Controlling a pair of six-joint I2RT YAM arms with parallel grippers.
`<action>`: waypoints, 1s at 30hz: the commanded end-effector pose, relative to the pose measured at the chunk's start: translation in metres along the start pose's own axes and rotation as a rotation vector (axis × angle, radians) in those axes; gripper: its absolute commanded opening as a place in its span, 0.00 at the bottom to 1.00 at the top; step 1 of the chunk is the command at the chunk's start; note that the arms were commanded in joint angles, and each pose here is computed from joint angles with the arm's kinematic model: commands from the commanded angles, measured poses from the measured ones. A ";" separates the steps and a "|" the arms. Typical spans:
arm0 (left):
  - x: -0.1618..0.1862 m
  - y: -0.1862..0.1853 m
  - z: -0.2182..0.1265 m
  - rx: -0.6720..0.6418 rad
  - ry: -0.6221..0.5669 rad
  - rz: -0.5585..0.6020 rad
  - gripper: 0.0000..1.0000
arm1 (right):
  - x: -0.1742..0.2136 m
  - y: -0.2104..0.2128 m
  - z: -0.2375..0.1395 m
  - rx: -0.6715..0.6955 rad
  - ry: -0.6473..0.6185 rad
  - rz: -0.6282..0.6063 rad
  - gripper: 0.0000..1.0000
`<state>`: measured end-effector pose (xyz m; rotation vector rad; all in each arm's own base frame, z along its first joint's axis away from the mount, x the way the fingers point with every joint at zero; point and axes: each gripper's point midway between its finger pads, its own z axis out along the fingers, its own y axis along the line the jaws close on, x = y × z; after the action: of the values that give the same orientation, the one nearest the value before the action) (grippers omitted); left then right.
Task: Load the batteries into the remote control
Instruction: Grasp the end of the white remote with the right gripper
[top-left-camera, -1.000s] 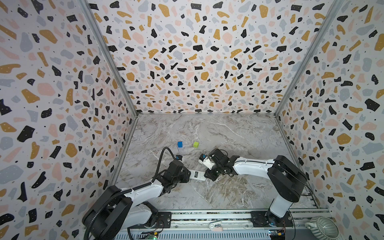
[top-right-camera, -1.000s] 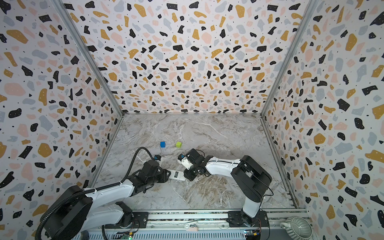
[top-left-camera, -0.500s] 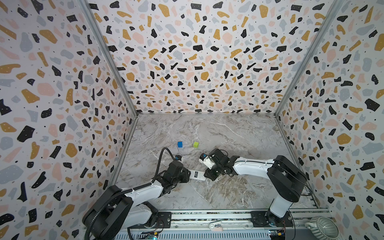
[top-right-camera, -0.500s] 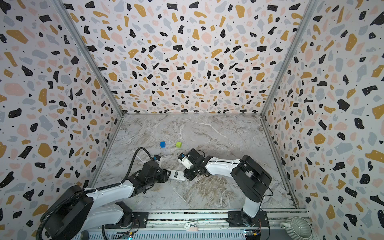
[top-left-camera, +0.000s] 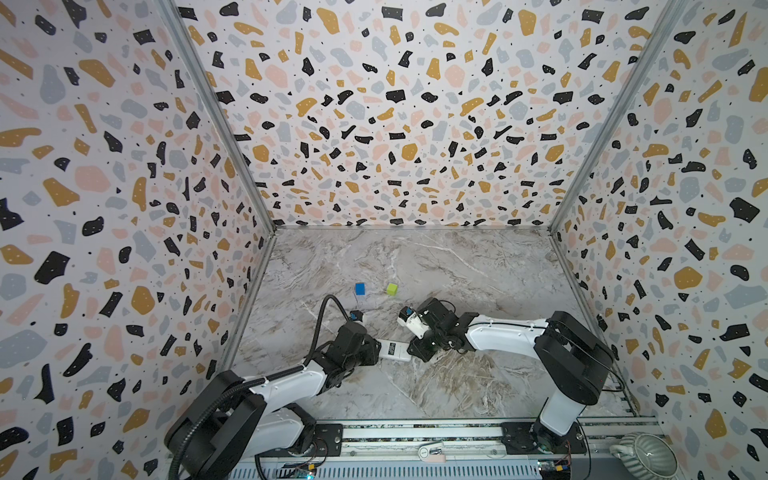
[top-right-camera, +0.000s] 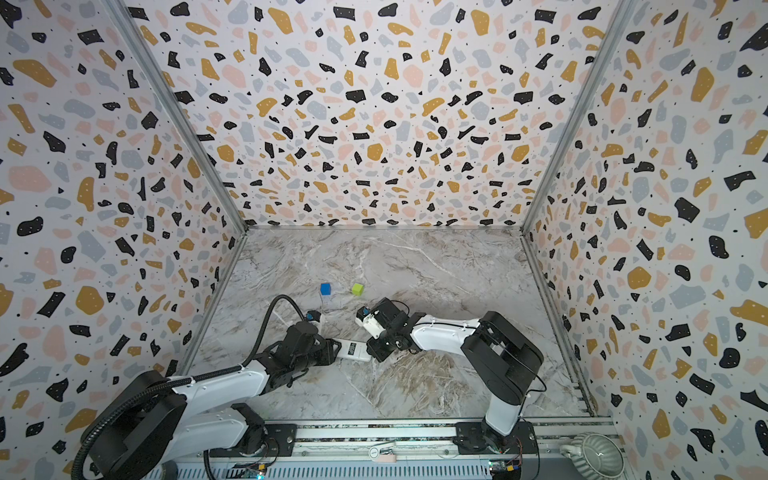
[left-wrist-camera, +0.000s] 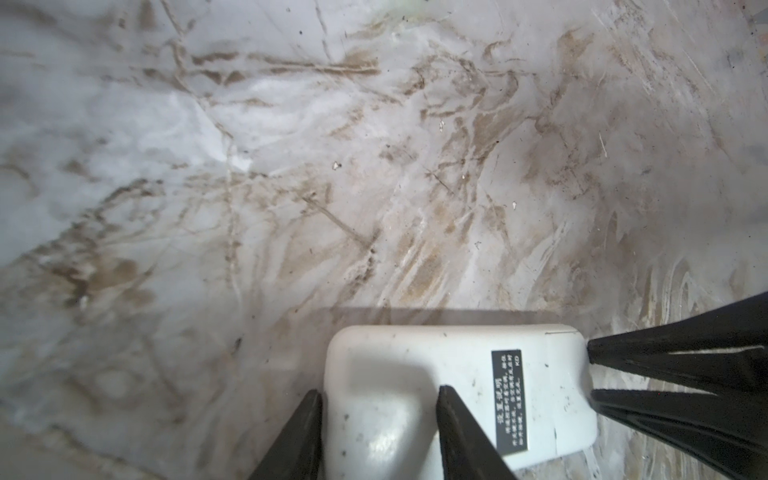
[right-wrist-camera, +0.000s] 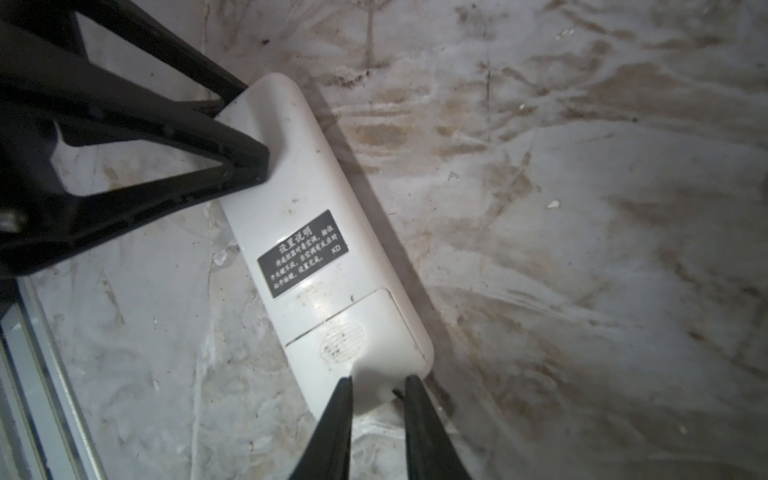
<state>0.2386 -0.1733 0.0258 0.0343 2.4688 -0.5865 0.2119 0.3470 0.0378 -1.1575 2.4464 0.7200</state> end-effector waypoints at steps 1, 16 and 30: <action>0.029 0.006 0.002 -0.006 0.097 0.013 0.46 | 0.014 0.030 0.022 -0.101 0.021 -0.052 0.26; 0.017 0.014 -0.002 -0.076 0.064 0.020 0.45 | 0.005 0.008 -0.009 0.037 -0.016 -0.092 0.39; 0.009 0.009 -0.001 -0.082 0.062 0.032 0.45 | 0.000 0.007 -0.039 0.072 -0.060 -0.137 0.46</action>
<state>0.2396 -0.1704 0.0266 0.0324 2.4920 -0.5290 0.2046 0.3354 0.0649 -1.2159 2.3182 0.6358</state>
